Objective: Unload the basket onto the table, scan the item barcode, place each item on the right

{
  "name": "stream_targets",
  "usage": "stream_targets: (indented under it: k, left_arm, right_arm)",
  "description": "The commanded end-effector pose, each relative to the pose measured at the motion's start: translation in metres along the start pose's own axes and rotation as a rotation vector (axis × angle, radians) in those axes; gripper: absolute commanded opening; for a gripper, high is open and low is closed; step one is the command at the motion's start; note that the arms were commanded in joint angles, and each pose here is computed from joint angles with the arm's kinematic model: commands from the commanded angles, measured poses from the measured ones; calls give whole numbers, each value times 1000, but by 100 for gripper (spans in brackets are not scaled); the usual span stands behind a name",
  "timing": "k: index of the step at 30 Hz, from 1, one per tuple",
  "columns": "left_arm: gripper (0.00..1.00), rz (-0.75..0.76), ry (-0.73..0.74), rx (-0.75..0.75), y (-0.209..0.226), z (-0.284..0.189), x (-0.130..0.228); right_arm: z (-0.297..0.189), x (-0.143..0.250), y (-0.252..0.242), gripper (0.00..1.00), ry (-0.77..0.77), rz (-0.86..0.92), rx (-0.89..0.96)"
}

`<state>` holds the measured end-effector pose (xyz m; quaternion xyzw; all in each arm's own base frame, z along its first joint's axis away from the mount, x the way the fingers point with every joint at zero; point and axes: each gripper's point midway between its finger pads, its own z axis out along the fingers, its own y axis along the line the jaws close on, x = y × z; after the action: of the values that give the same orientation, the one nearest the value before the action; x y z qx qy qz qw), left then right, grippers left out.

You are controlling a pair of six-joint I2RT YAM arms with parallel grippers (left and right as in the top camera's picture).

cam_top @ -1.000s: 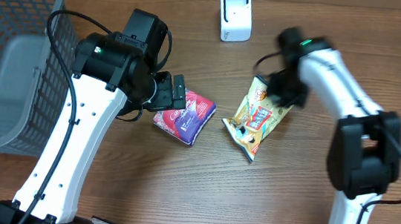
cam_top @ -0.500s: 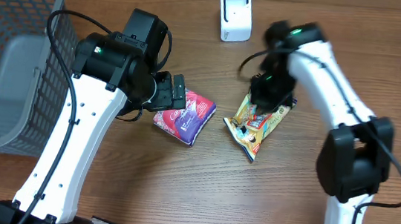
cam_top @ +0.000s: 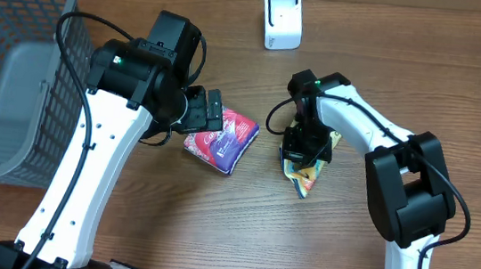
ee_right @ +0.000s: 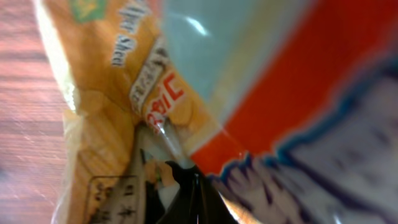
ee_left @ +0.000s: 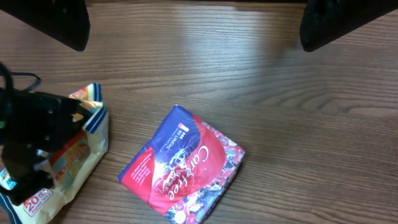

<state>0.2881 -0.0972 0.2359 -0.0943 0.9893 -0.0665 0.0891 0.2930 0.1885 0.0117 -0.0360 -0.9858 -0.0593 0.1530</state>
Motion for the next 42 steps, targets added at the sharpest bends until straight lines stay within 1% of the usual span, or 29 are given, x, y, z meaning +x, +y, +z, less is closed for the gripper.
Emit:
stream_targets:
  k: [1, 4, 6, 8, 11, 14, 17, 21, 24, 26, 28, 30, 32, 33, 37, 39, 42]
  left_arm:
    - [100, 18, -27, 6, -1, -7, -2]
    - [100, 18, -27, 6, -1, -7, -2]
    - [100, 18, -27, 6, -1, -7, -2]
    - [100, 18, -27, 6, -1, -7, -2]
    - [100, 18, -27, 6, -1, -7, -2]
    - [100, 18, -27, 6, -1, -7, -2]
    - [100, 18, -27, 6, -1, -7, -2]
    - [100, 18, -27, 6, -1, -7, -2]
    - [100, 18, -27, 6, -1, -7, -2]
    - [100, 18, -27, 6, -1, -7, -2]
    - [100, 18, -27, 6, -1, -7, -2]
    - [100, 18, -27, 6, -1, -7, -2]
    - [100, 18, -27, 6, -1, -7, -2]
    - [100, 18, -27, 6, -1, -7, -2]
    - [100, 18, -27, 6, -1, -7, -2]
    - [100, 18, -27, 6, -1, -7, -2]
    - [100, 18, -27, 6, -1, -7, -2]
  right_arm:
    - [-40, -12, -4, 4, -48, 1, 5]
    - [-76, -21, -5, 4, -102, -5, 16]
    - [-103, -33, -12, 4, -178, 6, 47]
    - [-107, -39, -14, 4, -201, 22, 40]
    - [-88, -47, -17, 4, -197, 29, 42]
    - [-55, -59, -20, 4, -218, 30, 32]
    - [-26, -58, -33, 4, -209, 93, 54]
    - [-19, -52, -35, 4, -184, 93, 55]
    - [-40, -51, -32, 4, -191, 86, 51]
    - [-69, -48, -30, 4, -190, 91, 50]
    - [-95, -38, -29, 4, -172, 65, 59]
    - [-104, -25, -32, 4, -134, 20, 80]
    - [-95, -3, -38, 4, -40, 7, 126]
    - [-89, 3, -40, 4, -14, 6, 138]
    - [-52, 10, -46, 4, 34, 31, 166]
    - [-34, 14, -46, 4, 53, 32, 158]
    - [-6, 17, -37, 4, 78, 31, 74]
